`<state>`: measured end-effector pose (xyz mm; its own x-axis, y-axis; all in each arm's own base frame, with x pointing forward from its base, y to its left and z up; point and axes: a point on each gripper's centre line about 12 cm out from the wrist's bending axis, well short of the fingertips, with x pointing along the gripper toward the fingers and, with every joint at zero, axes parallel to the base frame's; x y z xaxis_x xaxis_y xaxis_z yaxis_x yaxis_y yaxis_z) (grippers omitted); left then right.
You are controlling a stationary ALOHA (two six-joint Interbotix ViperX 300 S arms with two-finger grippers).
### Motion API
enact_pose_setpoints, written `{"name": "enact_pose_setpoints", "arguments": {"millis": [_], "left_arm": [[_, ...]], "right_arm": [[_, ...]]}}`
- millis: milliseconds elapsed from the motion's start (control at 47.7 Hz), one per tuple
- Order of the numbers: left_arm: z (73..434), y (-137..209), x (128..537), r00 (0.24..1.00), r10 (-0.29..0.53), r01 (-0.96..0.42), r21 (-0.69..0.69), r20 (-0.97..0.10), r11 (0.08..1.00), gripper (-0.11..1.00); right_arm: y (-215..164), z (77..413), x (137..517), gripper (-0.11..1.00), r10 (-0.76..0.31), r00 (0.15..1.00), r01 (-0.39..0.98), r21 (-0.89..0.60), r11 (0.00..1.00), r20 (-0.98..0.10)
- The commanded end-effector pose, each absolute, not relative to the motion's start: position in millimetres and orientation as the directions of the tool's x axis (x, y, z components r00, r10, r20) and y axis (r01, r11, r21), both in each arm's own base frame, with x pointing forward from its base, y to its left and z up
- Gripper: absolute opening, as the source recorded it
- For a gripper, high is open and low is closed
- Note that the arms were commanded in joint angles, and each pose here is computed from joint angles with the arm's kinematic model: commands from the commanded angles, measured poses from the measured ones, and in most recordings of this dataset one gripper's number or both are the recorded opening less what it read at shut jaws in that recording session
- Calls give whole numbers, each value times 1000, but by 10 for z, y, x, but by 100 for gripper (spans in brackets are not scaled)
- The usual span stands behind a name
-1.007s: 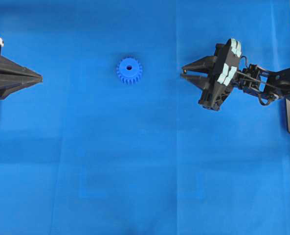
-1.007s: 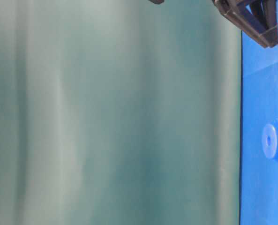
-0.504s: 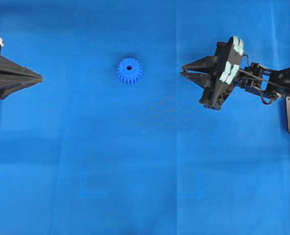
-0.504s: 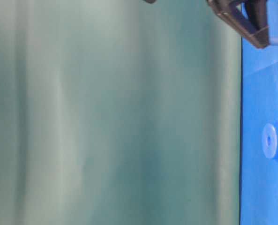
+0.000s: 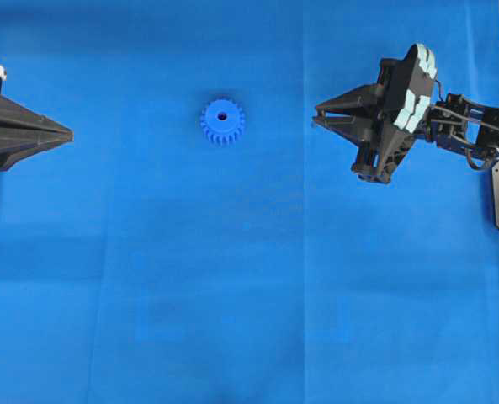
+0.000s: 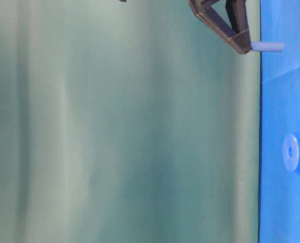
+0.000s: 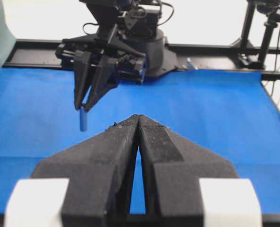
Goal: Insert the shaft placed at a random location into the center hole of the small gear at another random location.
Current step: 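Lift the shaft and carry it left over the blue gear's center hole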
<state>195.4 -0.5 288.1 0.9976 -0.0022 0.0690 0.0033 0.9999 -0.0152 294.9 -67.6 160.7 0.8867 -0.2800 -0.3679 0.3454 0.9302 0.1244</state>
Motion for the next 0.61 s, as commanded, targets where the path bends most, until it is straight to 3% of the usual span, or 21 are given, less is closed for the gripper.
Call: {"name": "enact_pose_setpoints", "arguments": {"millis": [0, 587], "left_arm": [[2917, -9, 1963, 997, -4, 5, -14, 78, 1000, 0], [2918, -9, 1960, 997, -4, 5, -15, 74, 1000, 0]], "right_arm": [[-704, 1708, 3045, 3, -286, 897, 344, 128, 930, -337], [-836, 1856, 4018, 3, -248, 911, 297, 109, 949, -330]]}}
